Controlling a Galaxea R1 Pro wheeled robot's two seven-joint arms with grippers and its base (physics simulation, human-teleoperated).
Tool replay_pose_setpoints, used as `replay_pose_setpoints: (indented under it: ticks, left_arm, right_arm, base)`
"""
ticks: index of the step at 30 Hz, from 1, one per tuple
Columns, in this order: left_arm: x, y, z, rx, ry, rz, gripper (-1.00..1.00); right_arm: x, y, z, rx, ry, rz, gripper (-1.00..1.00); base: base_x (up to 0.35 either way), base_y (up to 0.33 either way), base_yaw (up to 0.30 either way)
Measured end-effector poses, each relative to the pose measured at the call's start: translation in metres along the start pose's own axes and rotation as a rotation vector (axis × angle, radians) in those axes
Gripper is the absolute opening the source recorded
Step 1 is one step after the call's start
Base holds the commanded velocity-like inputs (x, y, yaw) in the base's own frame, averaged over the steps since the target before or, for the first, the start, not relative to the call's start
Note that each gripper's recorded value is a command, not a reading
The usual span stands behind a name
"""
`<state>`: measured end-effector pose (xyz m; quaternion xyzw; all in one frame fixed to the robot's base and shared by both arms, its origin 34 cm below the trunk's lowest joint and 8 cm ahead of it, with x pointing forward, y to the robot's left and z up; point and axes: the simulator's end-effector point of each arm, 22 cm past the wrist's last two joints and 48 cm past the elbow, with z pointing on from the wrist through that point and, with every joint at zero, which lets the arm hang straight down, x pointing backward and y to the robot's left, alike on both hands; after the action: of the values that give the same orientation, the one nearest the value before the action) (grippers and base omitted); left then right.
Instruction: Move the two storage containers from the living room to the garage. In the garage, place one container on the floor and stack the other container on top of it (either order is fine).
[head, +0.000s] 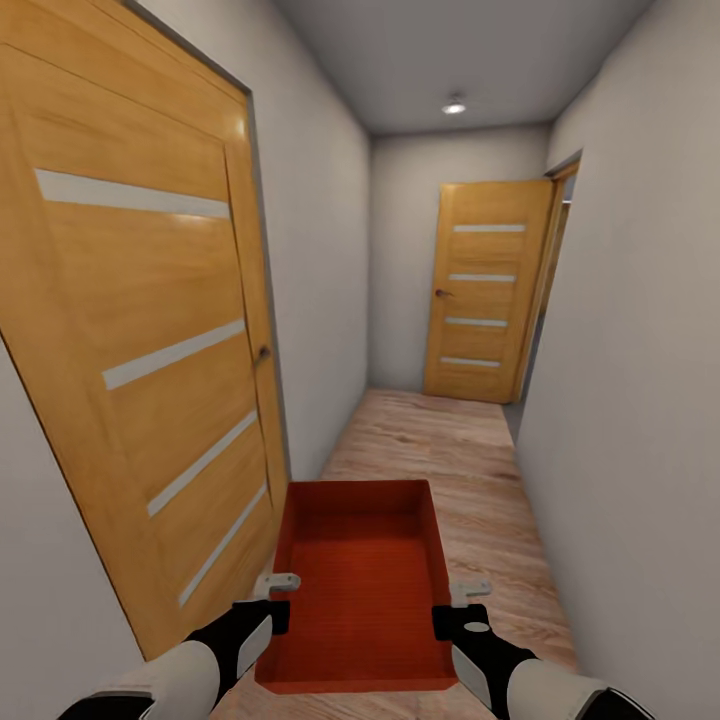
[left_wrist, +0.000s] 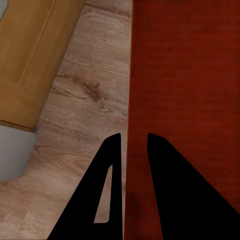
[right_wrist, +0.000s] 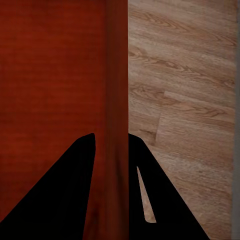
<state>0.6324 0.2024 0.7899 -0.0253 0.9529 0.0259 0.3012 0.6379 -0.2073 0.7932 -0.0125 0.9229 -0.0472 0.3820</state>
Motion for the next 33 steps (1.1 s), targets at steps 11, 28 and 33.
replay_pose_setpoints:
  ticks: [11,28,33]
  left_arm:
    - [-0.0005,0.0036,0.0007,0.003,-0.001,0.000,-1.00]
    - [-0.0006,0.0033,0.0007,0.003,-0.001,0.000,-1.00]
    - [-0.0004,0.0002,0.0000,0.000,-0.001,0.000,-1.00]
  right_arm:
    - [-0.0005,0.0036,-0.0009,0.003,-0.001,0.000,-1.00]
    - [-0.0006,0.0033,-0.0008,0.003,-0.001,0.000,-1.00]
    - [-0.0004,0.0002,0.0000,0.000,-0.001,0.000,-1.00]
  base:
    - [0.324,0.000,-0.088]
    - [0.323,0.000,-0.282]
    - [0.324,0.000,-0.193]
